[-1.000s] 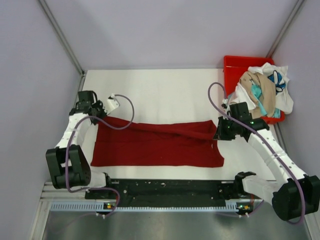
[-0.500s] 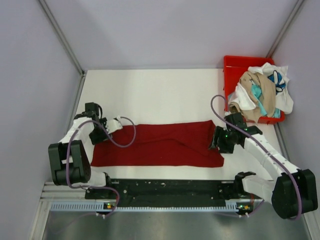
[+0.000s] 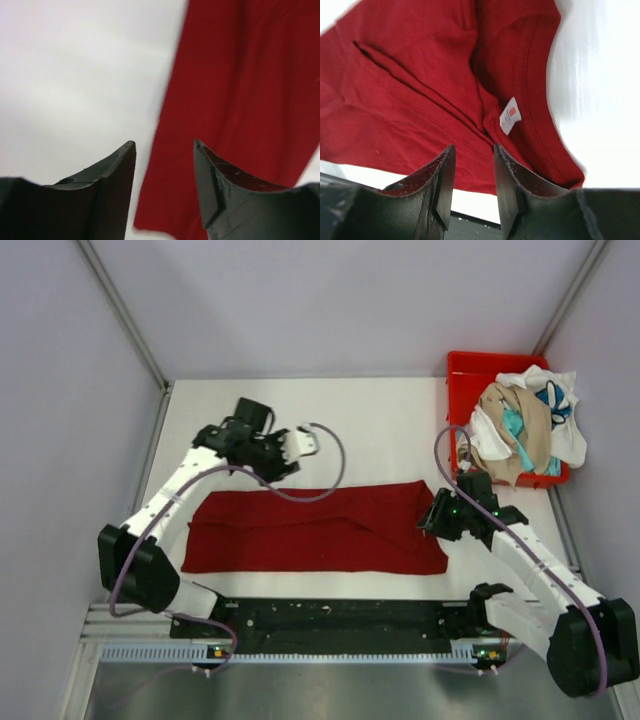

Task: Fold and stack the t-shirts
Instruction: Fold the other side of the tshirt into a rectangle

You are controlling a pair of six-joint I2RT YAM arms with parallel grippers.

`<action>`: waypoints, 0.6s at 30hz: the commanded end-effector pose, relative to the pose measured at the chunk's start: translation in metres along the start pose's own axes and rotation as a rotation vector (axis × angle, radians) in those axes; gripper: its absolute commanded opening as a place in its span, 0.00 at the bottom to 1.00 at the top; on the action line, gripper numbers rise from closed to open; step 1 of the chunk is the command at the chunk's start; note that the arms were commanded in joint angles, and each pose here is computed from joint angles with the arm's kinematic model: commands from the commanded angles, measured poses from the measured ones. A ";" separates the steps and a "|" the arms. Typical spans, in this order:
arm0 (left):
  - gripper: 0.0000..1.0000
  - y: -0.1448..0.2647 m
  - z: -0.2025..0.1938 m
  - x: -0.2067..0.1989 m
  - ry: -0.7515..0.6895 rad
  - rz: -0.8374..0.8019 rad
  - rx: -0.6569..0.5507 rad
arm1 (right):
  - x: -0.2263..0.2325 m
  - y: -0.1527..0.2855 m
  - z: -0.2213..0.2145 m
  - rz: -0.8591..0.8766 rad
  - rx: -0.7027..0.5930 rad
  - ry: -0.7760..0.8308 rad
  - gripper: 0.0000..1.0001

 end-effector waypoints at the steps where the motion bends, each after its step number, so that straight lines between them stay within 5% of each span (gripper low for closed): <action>1: 0.57 -0.037 0.115 -0.073 0.170 -0.261 -0.245 | 0.009 -0.010 -0.007 0.069 0.041 0.000 0.37; 9: 0.59 -0.127 0.182 -0.110 0.253 -0.448 -0.229 | -0.009 -0.025 -0.028 0.038 0.094 -0.029 0.46; 18: 0.47 -0.170 0.198 -0.126 0.241 -0.593 -0.192 | -0.011 -0.035 -0.030 0.047 0.097 -0.049 0.35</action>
Point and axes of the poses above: each gripper's point midway between its finger pads, its own y axis back along the fingers, its own x axis along the line the jaws close on, z = x × y, the point moved 1 cm from there along y, back along the fingers, and after that the axes turned 1 degree about -y, right-handed, at the moved point
